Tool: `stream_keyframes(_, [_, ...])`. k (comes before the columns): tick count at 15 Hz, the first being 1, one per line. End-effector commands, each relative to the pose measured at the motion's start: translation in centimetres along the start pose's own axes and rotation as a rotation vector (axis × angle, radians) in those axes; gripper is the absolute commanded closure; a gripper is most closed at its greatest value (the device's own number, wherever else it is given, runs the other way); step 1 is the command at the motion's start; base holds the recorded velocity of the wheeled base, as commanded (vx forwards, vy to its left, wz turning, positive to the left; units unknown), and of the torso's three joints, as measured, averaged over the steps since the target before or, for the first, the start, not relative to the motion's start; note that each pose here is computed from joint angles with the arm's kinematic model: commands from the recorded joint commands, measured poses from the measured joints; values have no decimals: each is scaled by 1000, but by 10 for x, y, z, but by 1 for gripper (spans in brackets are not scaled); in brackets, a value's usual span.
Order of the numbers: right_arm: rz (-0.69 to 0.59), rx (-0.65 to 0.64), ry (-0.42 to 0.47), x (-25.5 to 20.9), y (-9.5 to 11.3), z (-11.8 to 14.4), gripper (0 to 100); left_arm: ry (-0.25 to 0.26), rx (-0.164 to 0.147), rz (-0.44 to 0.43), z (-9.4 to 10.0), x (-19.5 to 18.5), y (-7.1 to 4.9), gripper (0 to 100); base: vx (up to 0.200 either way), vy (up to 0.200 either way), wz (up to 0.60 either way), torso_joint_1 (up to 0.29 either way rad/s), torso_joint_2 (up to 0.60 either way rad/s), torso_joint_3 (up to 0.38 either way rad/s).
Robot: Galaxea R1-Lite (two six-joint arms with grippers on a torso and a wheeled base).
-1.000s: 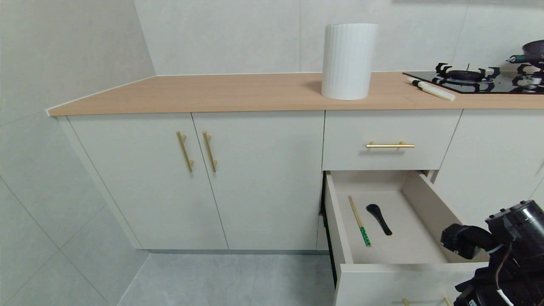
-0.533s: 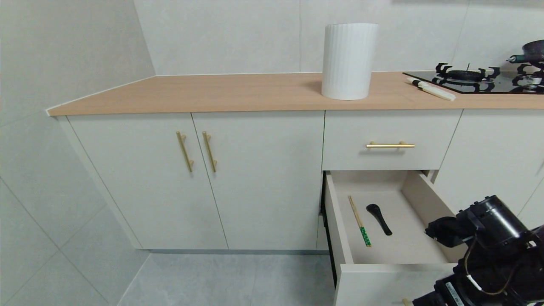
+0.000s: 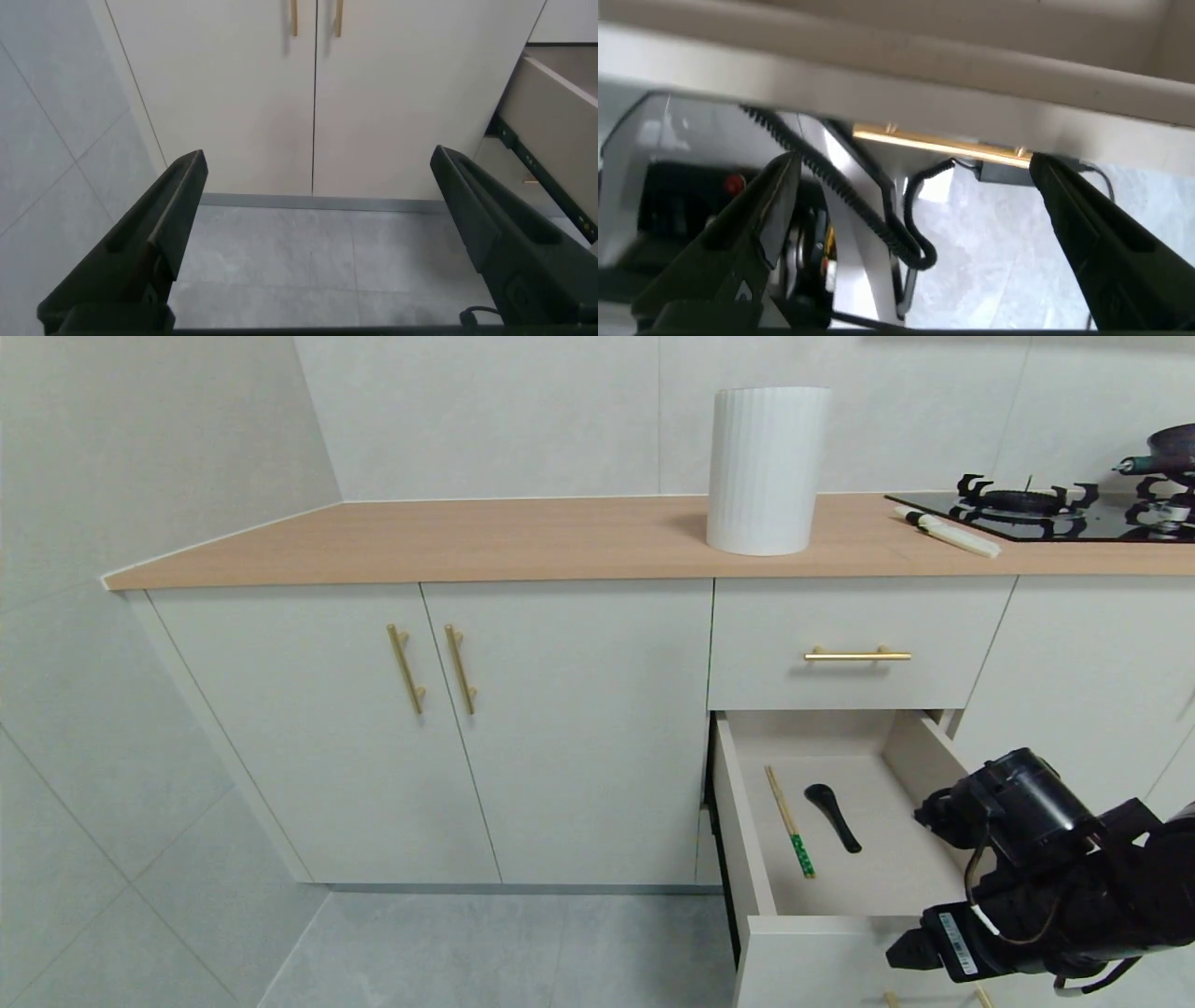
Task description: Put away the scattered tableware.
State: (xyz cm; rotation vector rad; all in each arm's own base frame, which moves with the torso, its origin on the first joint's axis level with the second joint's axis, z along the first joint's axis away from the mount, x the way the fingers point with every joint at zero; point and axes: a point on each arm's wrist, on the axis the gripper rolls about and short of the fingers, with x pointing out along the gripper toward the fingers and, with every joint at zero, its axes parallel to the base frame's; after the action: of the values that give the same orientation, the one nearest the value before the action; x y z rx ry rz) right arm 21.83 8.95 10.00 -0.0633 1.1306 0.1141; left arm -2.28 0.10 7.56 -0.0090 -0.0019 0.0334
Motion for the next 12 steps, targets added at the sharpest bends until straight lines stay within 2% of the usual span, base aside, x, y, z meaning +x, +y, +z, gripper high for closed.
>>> stream_keyframes(1, [-44, 36, 1, 8, 2, 6, 0, 0, 0, -1, 0, 0, 0, 0, 0, 0, 0, 0, 0, 0])
stream_keyframes(5, [-87, 69, 4, 20, 4, 14, 0, 0, 0, 0, 0, 0, 0, 0, 0, 0, 0, 0, 0, 0])
stream_keyframes(12, [-108, 119, -117, 36, 8, 39, 0, 0, 0, -1, 0, 0, 0, 0, 0, 0, 0, 0, 0, 0])
